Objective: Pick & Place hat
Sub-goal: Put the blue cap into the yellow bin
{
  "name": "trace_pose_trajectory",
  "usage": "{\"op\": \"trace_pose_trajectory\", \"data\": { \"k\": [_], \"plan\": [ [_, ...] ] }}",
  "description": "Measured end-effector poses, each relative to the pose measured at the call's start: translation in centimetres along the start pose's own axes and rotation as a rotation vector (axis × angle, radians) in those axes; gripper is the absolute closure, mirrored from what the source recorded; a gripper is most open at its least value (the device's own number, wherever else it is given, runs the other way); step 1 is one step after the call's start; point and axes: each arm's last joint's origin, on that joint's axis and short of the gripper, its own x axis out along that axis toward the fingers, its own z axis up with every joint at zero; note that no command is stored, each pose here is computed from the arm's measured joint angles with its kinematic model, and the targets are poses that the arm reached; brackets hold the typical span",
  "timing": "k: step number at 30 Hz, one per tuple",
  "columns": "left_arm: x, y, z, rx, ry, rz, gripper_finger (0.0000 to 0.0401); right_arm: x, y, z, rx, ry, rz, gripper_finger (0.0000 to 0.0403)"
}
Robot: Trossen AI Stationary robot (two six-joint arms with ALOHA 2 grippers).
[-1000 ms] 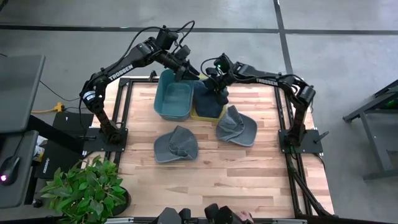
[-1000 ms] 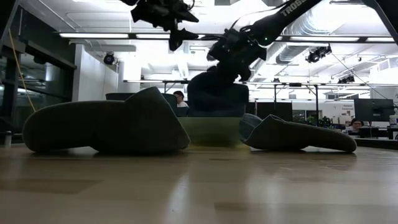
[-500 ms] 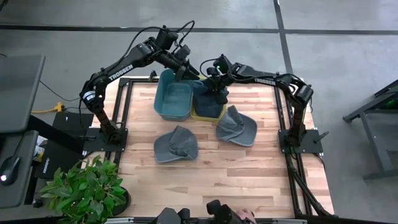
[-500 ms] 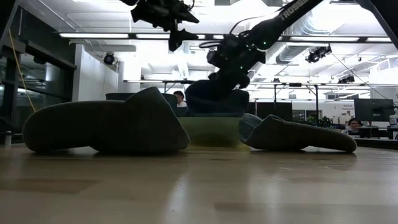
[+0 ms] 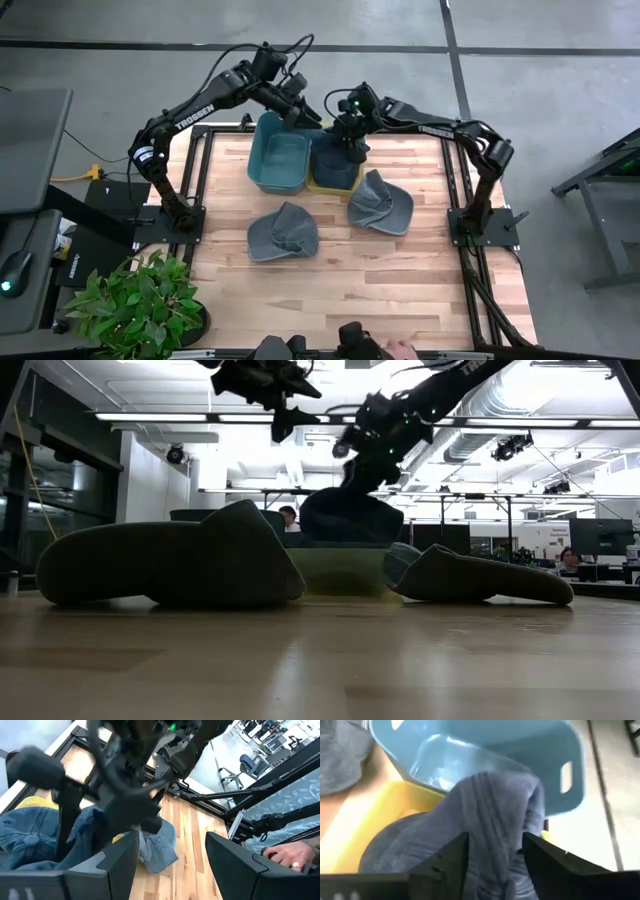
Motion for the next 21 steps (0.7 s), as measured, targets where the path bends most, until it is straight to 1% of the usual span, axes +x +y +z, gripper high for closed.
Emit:
{"op": "trace_pose_trajectory", "data": {
  "k": [3, 6, 12, 16, 21],
  "plan": [
    [0.0, 0.0, 0.0, 0.0, 0.0, 0.0, 0.0176, -1.1, 0.1, 0.7, -0.013, 0.0, -0.035, 0.0203],
    [0.0, 0.0, 0.0, 0.0, 0.0, 0.001, 0.0176, -2.4, 0.2, 1.3, -0.025, -0.001, -0.061, 0.0187],
    [0.0, 0.0, 0.0, 0.0, 0.0, 0.001, 0.0176, -5.3, 0.6, 2.4, -0.028, 0.011, -0.12, 0.0181],
    [0.0, 0.0, 0.0, 0.0, 0.0, 0.001, 0.0176, -7.4, 1.4, 3.3, 0.023, 0.003, -0.145, 0.0185],
    [0.0, 0.0, 0.0, 0.0, -0.001, 0.004, 0.0176, -9.1, 3.0, 4.3, 0.145, 0.019, -0.149, 0.0196]
  ]
}}
